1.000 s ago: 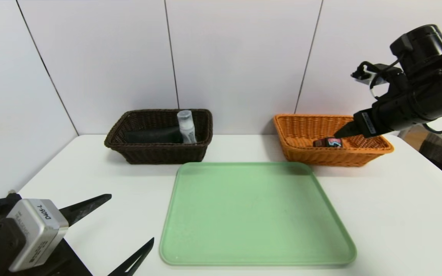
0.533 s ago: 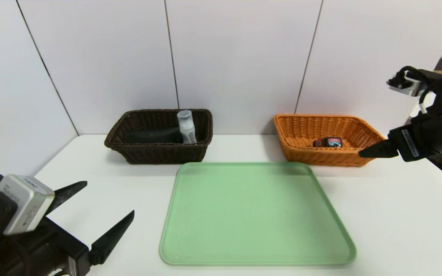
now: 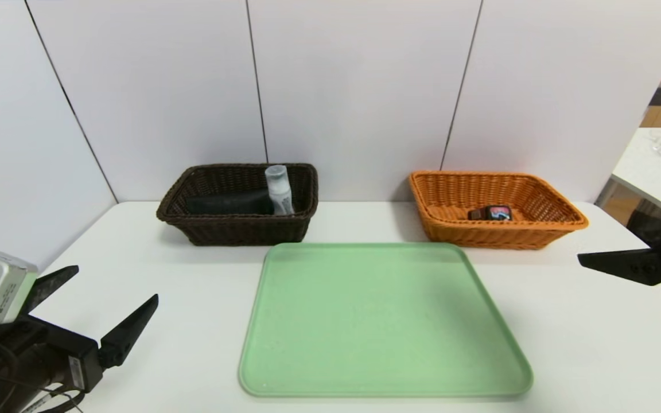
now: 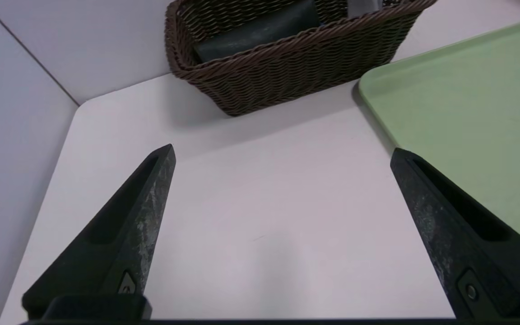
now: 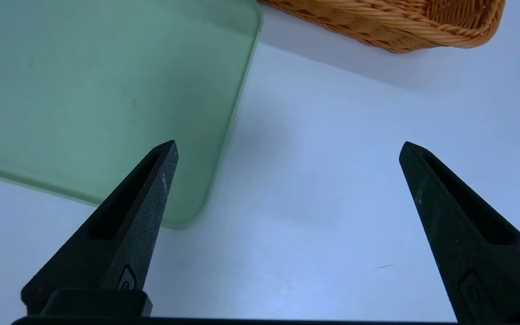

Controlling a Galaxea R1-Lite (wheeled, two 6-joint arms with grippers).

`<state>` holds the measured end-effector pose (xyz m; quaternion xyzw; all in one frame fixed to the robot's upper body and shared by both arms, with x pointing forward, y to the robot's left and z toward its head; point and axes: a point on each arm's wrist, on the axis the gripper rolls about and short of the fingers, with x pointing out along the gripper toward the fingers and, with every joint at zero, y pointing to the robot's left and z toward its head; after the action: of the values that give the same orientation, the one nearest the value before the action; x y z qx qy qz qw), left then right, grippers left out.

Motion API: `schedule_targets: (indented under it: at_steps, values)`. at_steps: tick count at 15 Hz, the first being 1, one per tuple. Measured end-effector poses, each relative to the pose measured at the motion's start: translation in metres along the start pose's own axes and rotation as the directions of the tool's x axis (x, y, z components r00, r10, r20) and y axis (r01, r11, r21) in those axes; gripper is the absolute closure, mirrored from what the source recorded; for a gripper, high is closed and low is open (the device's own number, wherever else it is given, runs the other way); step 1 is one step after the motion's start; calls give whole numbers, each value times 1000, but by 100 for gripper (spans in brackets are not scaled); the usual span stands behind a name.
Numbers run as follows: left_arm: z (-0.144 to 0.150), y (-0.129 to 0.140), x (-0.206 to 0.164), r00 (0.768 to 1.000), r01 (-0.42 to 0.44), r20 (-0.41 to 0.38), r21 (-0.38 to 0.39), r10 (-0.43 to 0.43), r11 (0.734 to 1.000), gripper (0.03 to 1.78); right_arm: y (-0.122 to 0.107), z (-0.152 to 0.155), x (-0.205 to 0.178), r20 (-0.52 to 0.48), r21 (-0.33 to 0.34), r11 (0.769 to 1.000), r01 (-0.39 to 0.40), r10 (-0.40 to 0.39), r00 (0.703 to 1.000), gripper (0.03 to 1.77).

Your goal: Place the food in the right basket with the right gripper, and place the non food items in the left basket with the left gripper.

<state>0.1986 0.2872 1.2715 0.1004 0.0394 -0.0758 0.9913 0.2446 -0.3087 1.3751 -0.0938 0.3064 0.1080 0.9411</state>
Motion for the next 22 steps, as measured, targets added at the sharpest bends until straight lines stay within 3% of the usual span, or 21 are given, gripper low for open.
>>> schedule_targets:
  at_steps: [8,15,22]
  values:
    - [-20,21,-17,983,-181,-43,-25,180,983,12,10,-52,-34,57,-16,1000,5,-4,998,11]
    - [-27,30,-37,960,-281,-4,-46,282,958,12,12,-92,-60,118,3,994,107,-107,987,11]
    - [-30,36,-53,923,-380,39,-72,384,922,12,16,-134,-82,190,75,975,211,-221,957,11]
